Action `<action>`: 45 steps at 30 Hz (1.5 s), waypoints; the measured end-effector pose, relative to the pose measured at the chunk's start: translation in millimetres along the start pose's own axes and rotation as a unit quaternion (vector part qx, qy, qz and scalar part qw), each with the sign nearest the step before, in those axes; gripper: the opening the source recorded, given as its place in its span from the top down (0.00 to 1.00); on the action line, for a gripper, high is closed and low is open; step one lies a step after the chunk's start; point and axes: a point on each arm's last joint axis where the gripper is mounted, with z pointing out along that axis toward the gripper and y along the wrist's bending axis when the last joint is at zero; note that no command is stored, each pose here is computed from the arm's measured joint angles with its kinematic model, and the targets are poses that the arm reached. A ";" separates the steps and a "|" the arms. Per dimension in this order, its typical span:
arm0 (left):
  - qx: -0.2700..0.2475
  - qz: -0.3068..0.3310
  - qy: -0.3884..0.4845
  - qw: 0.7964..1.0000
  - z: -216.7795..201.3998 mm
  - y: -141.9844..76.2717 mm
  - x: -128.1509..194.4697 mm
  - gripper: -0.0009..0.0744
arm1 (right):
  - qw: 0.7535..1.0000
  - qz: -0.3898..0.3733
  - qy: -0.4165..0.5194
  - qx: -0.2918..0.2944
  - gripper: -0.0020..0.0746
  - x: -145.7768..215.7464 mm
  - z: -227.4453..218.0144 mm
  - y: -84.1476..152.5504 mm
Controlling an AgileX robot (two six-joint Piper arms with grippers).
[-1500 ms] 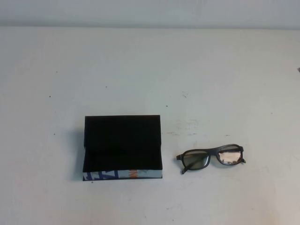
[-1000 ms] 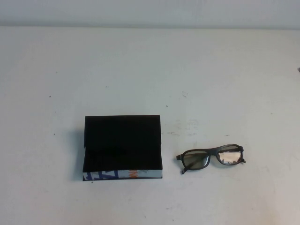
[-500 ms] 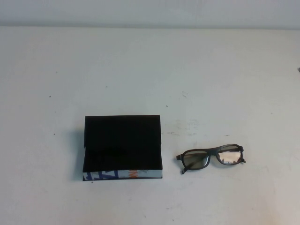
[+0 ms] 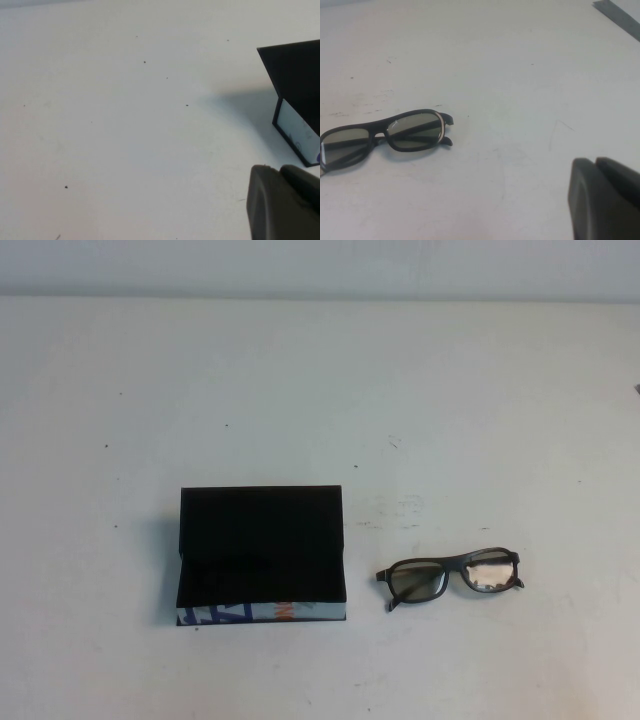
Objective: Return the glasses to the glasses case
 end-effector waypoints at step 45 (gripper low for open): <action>0.000 0.000 0.000 1.000 0.0 0.0 0.0 0.99 | 0.933 0.091 0.290 -0.195 0.99 -115.1 18.4 63.8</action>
